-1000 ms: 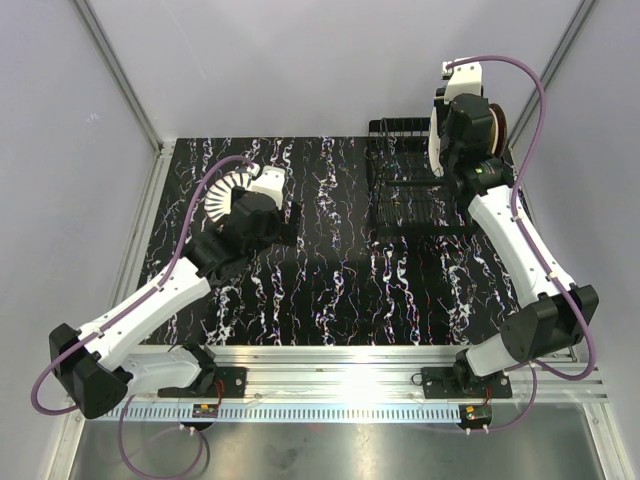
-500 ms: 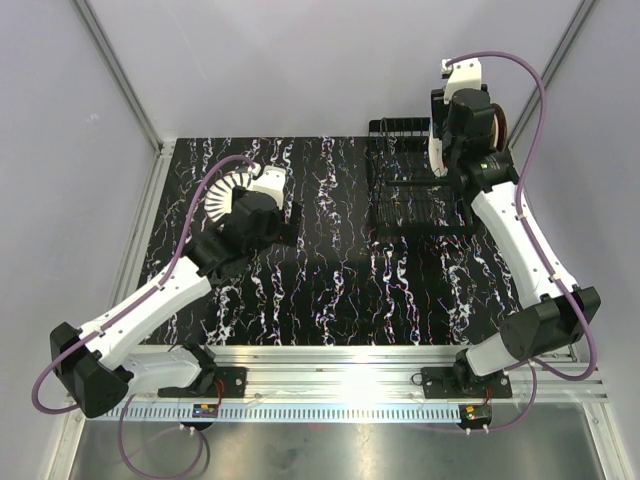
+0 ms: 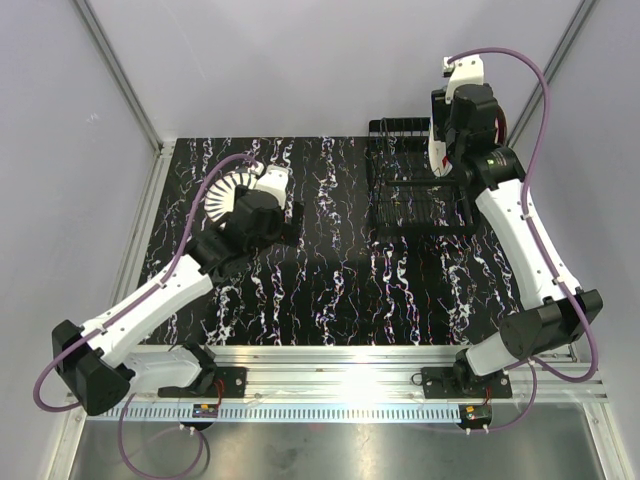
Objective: Load the plates into the dish rack
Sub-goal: Insert the plate into the dish rack, then grab a plate with the left arm
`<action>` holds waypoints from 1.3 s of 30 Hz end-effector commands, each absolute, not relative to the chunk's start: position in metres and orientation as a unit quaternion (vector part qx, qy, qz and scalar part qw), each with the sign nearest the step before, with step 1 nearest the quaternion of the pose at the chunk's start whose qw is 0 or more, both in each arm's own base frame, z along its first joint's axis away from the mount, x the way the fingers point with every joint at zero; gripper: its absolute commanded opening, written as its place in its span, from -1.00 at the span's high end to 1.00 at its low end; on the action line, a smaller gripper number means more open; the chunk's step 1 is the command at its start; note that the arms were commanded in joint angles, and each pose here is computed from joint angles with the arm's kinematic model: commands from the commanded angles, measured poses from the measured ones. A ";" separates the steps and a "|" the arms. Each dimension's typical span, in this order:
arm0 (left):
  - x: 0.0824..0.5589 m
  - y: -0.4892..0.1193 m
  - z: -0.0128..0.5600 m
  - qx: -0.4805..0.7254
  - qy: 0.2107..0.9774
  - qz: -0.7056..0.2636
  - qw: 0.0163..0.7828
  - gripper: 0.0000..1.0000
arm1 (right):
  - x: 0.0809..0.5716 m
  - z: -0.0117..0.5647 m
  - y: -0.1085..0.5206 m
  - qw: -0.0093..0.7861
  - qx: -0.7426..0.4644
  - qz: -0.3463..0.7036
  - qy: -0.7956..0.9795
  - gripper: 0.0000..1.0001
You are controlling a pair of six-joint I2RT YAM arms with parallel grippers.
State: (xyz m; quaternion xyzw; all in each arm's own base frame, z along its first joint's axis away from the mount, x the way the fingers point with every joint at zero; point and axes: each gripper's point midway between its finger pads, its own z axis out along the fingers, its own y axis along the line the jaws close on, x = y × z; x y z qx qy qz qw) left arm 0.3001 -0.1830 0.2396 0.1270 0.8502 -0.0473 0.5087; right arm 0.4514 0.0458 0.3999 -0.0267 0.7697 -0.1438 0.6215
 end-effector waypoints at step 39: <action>0.369 -0.059 0.229 -0.081 0.856 0.043 0.508 -0.98 | 0.257 0.271 0.285 0.481 -0.209 0.346 0.778 0.25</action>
